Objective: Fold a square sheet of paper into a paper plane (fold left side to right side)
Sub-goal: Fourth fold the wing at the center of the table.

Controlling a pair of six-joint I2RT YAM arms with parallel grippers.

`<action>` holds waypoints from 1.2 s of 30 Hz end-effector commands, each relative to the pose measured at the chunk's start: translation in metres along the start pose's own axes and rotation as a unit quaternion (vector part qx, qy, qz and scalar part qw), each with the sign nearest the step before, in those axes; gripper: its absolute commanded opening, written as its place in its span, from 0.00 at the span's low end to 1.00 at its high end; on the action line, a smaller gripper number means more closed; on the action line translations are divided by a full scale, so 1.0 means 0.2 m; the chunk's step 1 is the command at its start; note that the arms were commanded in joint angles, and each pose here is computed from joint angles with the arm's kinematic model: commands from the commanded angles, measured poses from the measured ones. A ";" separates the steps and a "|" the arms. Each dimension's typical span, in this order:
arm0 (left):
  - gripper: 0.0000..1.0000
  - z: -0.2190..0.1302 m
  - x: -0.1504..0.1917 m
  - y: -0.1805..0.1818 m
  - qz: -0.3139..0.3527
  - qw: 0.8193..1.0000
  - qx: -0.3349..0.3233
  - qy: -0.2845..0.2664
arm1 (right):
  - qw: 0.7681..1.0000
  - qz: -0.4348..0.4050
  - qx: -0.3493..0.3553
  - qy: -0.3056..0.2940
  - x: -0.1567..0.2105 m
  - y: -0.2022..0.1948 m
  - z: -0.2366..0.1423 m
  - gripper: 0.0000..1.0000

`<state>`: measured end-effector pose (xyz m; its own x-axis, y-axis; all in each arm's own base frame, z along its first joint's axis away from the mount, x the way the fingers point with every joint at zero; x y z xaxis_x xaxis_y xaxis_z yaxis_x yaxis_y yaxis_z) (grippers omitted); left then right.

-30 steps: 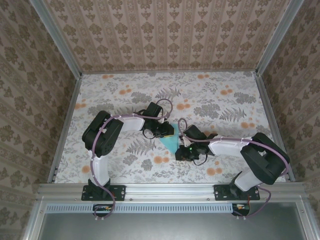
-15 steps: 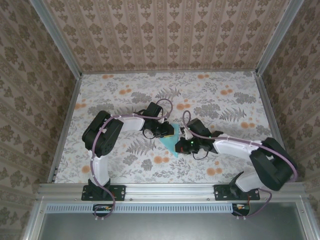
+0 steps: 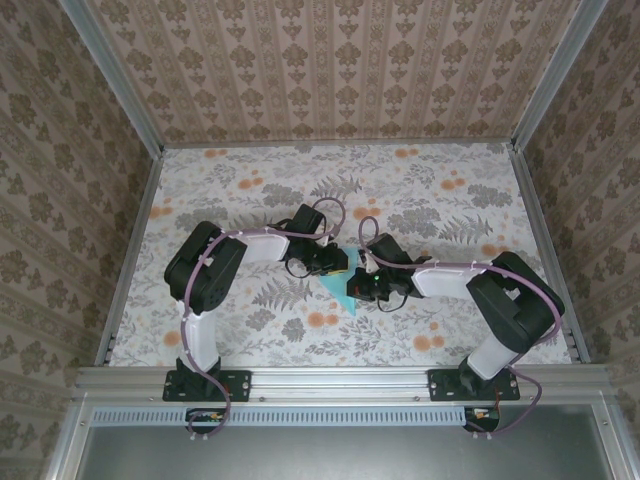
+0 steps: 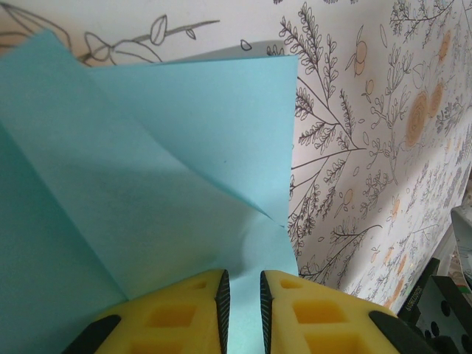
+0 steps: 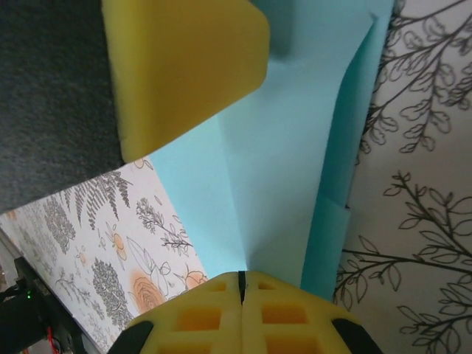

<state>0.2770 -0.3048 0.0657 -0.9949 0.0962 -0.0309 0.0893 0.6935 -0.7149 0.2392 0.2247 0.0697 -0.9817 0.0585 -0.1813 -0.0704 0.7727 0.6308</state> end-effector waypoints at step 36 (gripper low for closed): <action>0.17 -0.09 0.24 -0.09 0.060 0.996 0.067 -0.014 | 0.983 0.007 0.161 0.087 0.20 -0.28 0.04 0.00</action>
<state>0.2298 -0.2913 0.0884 -0.9798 0.1437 -0.1391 0.1985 0.6136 -0.7643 0.2352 0.2213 0.0599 -0.9854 -0.0076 -0.1700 -0.1033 0.8205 0.5622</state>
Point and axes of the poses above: each hand's point on the last joint's axis, 136 mm out from that joint toward the fingers, its own z axis out along the fingers, its own y axis along the line the jaws close on, x = y × z, the point moved 6 cm from there along -z, back along the fingers, and after that the axes turned 4 degrees about -z, right-handed, at the moved point
